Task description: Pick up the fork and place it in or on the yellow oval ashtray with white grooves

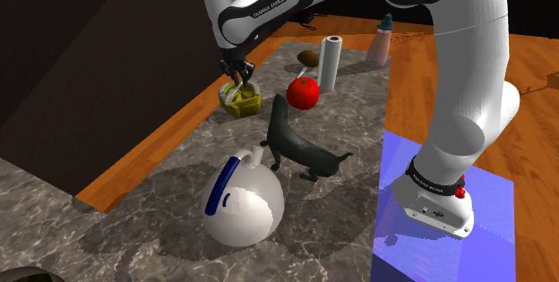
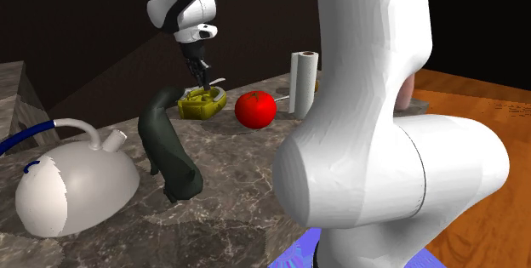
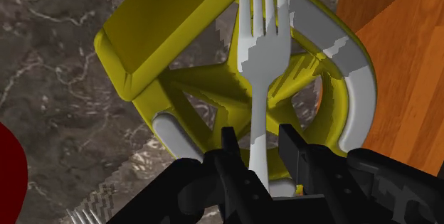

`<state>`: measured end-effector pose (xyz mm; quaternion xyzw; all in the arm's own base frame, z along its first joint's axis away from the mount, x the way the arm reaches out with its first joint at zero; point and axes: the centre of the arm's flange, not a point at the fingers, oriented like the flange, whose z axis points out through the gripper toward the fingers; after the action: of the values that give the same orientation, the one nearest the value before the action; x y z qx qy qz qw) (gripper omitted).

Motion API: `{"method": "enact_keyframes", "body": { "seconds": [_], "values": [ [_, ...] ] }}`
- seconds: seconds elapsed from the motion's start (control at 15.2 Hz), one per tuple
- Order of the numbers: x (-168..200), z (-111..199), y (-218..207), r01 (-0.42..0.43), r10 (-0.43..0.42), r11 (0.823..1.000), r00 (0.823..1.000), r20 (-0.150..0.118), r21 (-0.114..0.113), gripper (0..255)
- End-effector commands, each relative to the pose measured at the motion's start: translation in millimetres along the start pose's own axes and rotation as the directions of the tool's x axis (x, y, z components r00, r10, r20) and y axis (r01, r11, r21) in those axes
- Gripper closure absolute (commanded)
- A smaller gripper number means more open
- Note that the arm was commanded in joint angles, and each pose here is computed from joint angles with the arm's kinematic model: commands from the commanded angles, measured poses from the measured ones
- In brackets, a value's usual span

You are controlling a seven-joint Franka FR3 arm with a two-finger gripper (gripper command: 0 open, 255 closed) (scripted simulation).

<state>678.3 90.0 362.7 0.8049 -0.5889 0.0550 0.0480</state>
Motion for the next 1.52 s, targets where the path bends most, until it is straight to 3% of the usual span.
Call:
{"method": "enact_keyframes", "body": {
  "seconds": [0.0, 0.4, 0.46, 0.79, 1.06, 1.45],
  "values": [
    [-0.4, 1.7, -0.1, 0.0, 0.0, 1.0, 1.0, 0.0, 0.001, 255],
    [-0.4, 1.7, -0.1, 0.0, 0.0, 1.0, 1.0, 0.0, 0.001, 255],
    [-0.4, 1.7, -0.2, 0.0, 0.0, 1.0, 1.0, 0.0, 0.001, 0],
    [-0.4, 1.7, -0.1, 0.0, 0.0, 1.0, 1.0, 0.0, 0.001, 0],
    [-0.4, -48.3, -0.1, 0.0, 0.0, 1.0, 1.0, 0.0, 0.001, 0],
    [-0.4, -48.3, -0.1, 0.0, 0.0, 1.0, 1.0, 0.0, 0.001, 0]
  ]
}}
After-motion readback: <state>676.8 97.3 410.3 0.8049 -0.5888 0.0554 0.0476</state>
